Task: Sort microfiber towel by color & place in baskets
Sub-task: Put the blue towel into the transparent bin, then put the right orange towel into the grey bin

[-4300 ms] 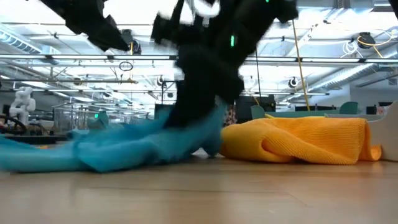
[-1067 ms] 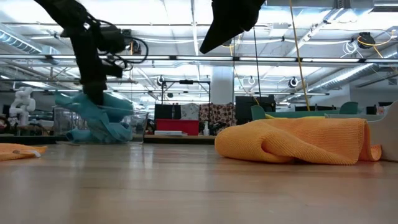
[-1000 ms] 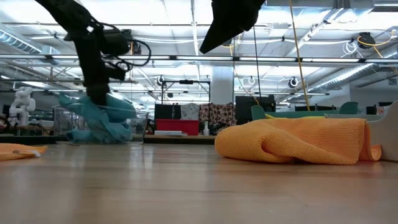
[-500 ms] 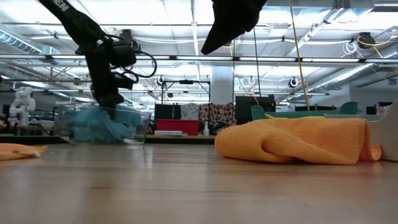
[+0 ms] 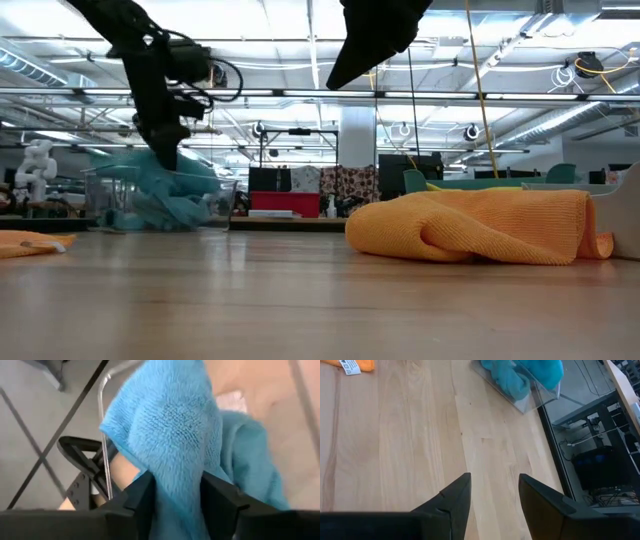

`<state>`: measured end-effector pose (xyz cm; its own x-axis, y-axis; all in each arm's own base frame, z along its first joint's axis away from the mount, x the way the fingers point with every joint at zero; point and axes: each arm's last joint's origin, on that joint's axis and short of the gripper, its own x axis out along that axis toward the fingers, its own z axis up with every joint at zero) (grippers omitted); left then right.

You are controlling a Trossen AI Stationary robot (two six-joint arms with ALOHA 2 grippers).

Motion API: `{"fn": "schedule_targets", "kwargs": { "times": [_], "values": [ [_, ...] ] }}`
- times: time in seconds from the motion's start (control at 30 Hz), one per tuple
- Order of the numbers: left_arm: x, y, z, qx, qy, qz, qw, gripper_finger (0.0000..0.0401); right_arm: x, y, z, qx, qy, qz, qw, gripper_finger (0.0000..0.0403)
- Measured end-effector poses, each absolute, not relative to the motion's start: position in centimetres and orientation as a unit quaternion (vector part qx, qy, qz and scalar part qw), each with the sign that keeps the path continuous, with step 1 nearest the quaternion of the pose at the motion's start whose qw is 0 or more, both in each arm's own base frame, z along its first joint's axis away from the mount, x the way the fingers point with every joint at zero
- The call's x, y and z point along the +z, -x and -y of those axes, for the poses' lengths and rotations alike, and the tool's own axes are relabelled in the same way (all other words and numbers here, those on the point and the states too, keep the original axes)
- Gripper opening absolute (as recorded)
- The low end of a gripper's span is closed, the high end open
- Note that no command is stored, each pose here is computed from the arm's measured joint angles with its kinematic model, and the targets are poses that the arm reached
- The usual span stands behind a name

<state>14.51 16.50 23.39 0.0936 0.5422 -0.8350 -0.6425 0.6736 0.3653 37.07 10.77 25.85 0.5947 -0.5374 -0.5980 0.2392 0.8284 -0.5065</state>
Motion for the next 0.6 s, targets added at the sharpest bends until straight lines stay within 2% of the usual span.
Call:
{"fn": "schedule_targets", "kwargs": {
  "times": [0.37,0.5,0.6],
  "values": [
    [24.1,-14.21,-16.14,0.409,0.054,-0.52,0.748,0.0227,25.85,-37.07,-10.77,-0.223,0.19,-0.391,0.872,0.0157],
    [24.17,-14.36,-15.93,0.393,0.063,-0.513,0.761,0.0225,25.85,-37.07,-10.77,-0.223,0.19,-0.391,0.872,0.0157],
    [24.1,-14.5,-15.92,0.386,0.065,-0.512,0.765,0.0196,25.85,-37.07,-10.77,-0.223,0.19,-0.391,0.872,0.0157]
  ]
}}
